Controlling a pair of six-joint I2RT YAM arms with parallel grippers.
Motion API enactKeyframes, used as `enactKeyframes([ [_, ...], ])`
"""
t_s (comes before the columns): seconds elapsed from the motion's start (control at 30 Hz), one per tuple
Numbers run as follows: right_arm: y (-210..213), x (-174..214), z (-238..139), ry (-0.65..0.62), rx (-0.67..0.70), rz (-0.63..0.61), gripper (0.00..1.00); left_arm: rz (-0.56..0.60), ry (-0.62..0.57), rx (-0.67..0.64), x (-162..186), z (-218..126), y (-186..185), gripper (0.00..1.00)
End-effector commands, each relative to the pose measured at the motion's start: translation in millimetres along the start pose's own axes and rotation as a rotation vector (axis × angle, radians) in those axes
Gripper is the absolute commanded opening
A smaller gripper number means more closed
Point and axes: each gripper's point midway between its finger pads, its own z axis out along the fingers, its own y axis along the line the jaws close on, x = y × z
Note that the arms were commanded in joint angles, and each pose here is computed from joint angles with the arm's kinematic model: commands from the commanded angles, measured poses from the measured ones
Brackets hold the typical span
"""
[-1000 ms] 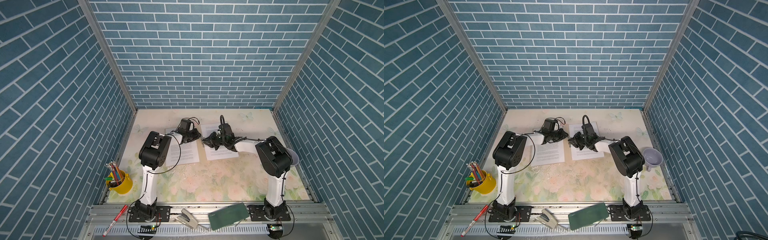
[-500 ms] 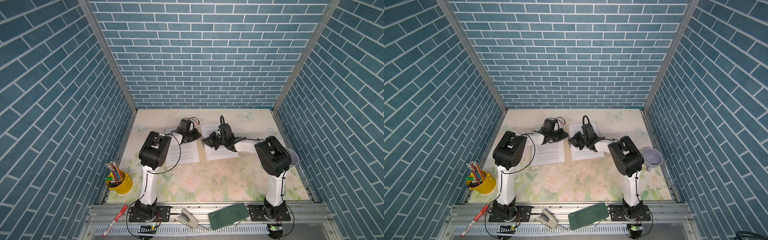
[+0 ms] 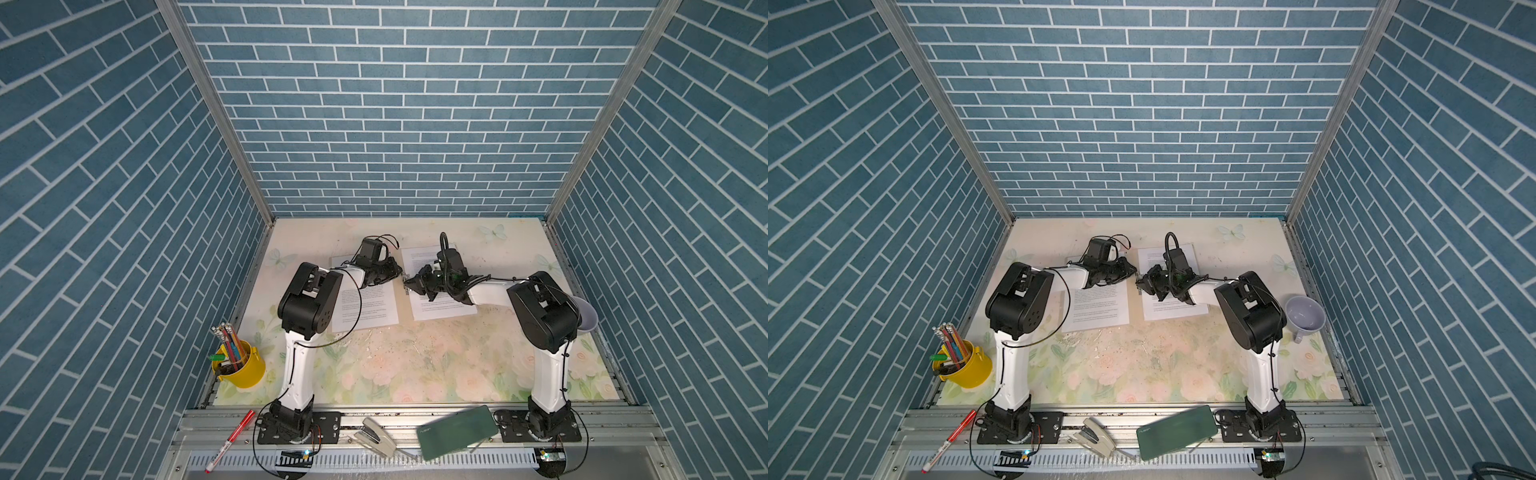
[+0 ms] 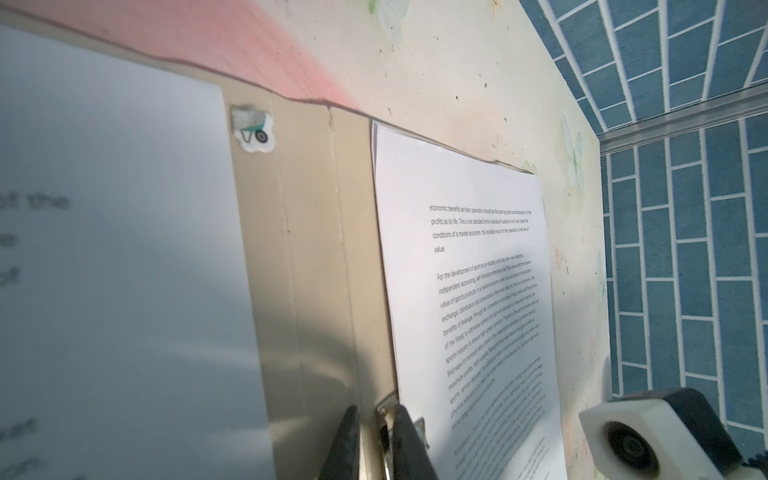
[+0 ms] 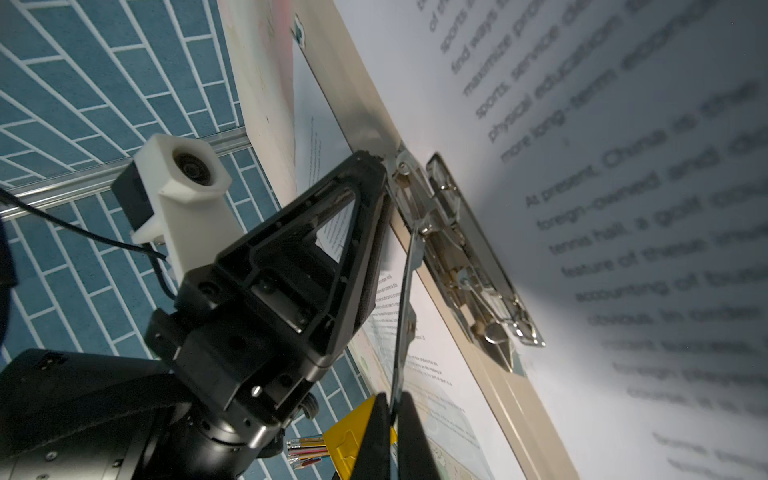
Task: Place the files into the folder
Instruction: 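Press the clip lever down with the right gripper to close it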
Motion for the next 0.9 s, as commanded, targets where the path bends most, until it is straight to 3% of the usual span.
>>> enactKeyframes([
  [0.0, -39, -3, 3, -0.010, 0.070, 0.073, 0.06, -0.025, 0.059, -0.038, 18, 9, 19, 0.18],
  [0.3, -62, -8, -8, -0.034, 0.108, 0.058, 0.05, -0.026, 0.066, -0.040, 18, 11, 21, 0.18],
  [0.87, -152, -25, -15, -0.049, 0.363, 0.026, 0.02, -0.035, 0.096, -0.034, 25, 18, 23, 0.18],
])
